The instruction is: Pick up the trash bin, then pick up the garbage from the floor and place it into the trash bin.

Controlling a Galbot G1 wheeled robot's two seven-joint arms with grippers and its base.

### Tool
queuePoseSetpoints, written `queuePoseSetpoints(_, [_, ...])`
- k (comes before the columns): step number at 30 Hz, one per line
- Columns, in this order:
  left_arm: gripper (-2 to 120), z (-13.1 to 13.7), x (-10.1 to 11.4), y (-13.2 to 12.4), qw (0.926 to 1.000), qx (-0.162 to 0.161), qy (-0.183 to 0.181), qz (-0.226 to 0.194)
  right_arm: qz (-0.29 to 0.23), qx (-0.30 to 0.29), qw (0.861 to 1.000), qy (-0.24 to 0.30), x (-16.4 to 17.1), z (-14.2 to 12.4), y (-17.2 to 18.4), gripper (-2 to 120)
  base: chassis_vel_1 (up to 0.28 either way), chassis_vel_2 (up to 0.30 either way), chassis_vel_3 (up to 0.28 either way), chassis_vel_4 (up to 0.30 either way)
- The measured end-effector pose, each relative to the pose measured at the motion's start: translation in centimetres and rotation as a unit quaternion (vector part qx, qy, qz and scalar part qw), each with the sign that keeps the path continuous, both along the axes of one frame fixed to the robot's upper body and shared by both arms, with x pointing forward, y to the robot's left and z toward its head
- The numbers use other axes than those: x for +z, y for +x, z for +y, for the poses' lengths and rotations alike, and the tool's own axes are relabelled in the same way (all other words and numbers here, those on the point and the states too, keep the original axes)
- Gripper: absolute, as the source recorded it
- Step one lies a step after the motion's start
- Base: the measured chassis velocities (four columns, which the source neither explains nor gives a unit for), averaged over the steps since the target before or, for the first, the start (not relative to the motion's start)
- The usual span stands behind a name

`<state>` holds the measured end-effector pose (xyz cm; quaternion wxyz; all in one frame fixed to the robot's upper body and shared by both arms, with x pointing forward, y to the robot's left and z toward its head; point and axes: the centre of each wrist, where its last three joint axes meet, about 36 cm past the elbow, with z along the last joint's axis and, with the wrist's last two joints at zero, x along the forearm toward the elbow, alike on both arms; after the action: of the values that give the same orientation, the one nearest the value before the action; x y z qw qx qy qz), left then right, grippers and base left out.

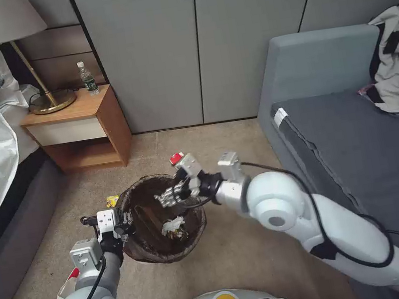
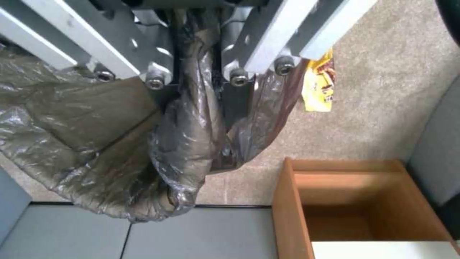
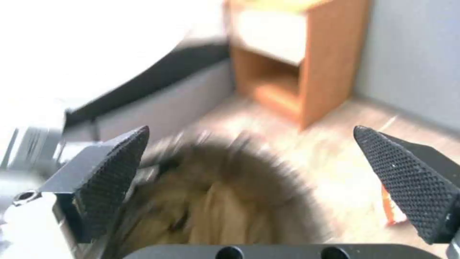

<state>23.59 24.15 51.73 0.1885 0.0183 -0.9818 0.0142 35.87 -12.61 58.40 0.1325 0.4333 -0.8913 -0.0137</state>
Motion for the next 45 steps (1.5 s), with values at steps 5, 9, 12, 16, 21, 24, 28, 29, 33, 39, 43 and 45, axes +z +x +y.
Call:
queuePoseSetpoints(5, [7, 0.1, -0.1, -0.1, 1.0, 0.003, 0.001, 0.002, -0.04, -0.069, 0.997, 0.019, -1.1, -2.5, -1.3, 100, 0.0, 0.0, 0.0, 0.0])
queuePoseSetpoints(9, [7, 0.1, -0.1, -0.1, 1.0, 0.003, 0.001, 0.003, -0.09, -0.151, 0.984, 0.013, -2.2, -5.3, -2.6, 100, 0.0, 0.0, 0.0, 0.0])
queuePoseSetpoints(12, [7, 0.1, -0.1, -0.1, 1.0, 0.002, 0.002, 0.004, -0.114, -0.189, 0.975, 0.007, -2.7, -6.6, -3.3, 100, 0.0, 0.0, 0.0, 0.0])
queuePoseSetpoints(16, [7, 0.1, -0.1, -0.1, 1.0, 0.001, 0.002, 0.003, -0.136, -0.249, 0.959, 0.011, -3.3, -8.3, -4.2, 100, 0.0, 0.0, 0.0, 0.0])
queuePoseSetpoints(21, [7, 0.1, 0.0, -0.1, 1.0, -0.001, 0.003, 0.002, -0.141, -0.339, 0.93, 0.007, -4.0, -10.2, -6.9, 100, 0.0, 0.0, 0.0, 0.0])
queuePoseSetpoints(24, [7, 0.2, 0.0, -0.1, 1.0, -0.002, 0.004, 0.0, -0.139, -0.375, 0.917, -0.001, -4.2, -10.9, -8.4, 100, 0.0, 0.0, 0.0, 0.0])
queuePoseSetpoints(28, [7, 0.2, 0.0, 0.0, 1.0, -0.004, 0.004, -0.001, -0.133, -0.405, 0.905, -0.01, -4.9, -11.4, -10.0, 100, 0.0, 0.0, 0.0, 0.0])
queuePoseSetpoints(29, [7, 0.2, 0.1, 0.0, 1.0, -0.005, 0.005, -0.002, -0.13, -0.417, 0.9, -0.016, -5.3, -11.6, -10.5, 100, 0.0, 0.0, 0.0, 0.0])
queuePoseSetpoints(33, [7, 0.3, 0.2, 0.2, 1.0, -0.006, 0.006, -0.001, -0.129, -0.437, 0.89, -0.031, -6.3, -12.4, -11.5, 100, 0.0, 0.0, 0.0, 0.0])
queuePoseSetpoints(39, [7, 0.1, 0.2, 0.2, 1.0, -0.005, 0.002, -0.002, -0.131, -0.448, 0.884, -0.037, -7.1, -13.3, -11.9, 100, 0.0, 0.0, 0.0, 0.0])
queuePoseSetpoints(43, [7, 0.1, 0.2, 0.2, 1.0, -0.004, 0.001, -0.001, -0.132, -0.45, 0.882, -0.037, -7.3, -13.4, -12.0, 100, 0.0, 0.0, 0.0, 0.0])
queuePoseSetpoints(45, [7, 0.1, 0.2, 0.2, 1.0, -0.004, 0.001, 0.0, -0.133, -0.451, 0.881, -0.04, -7.5, -13.4, -12.0, 100, 0.0, 0.0, 0.0, 0.0])
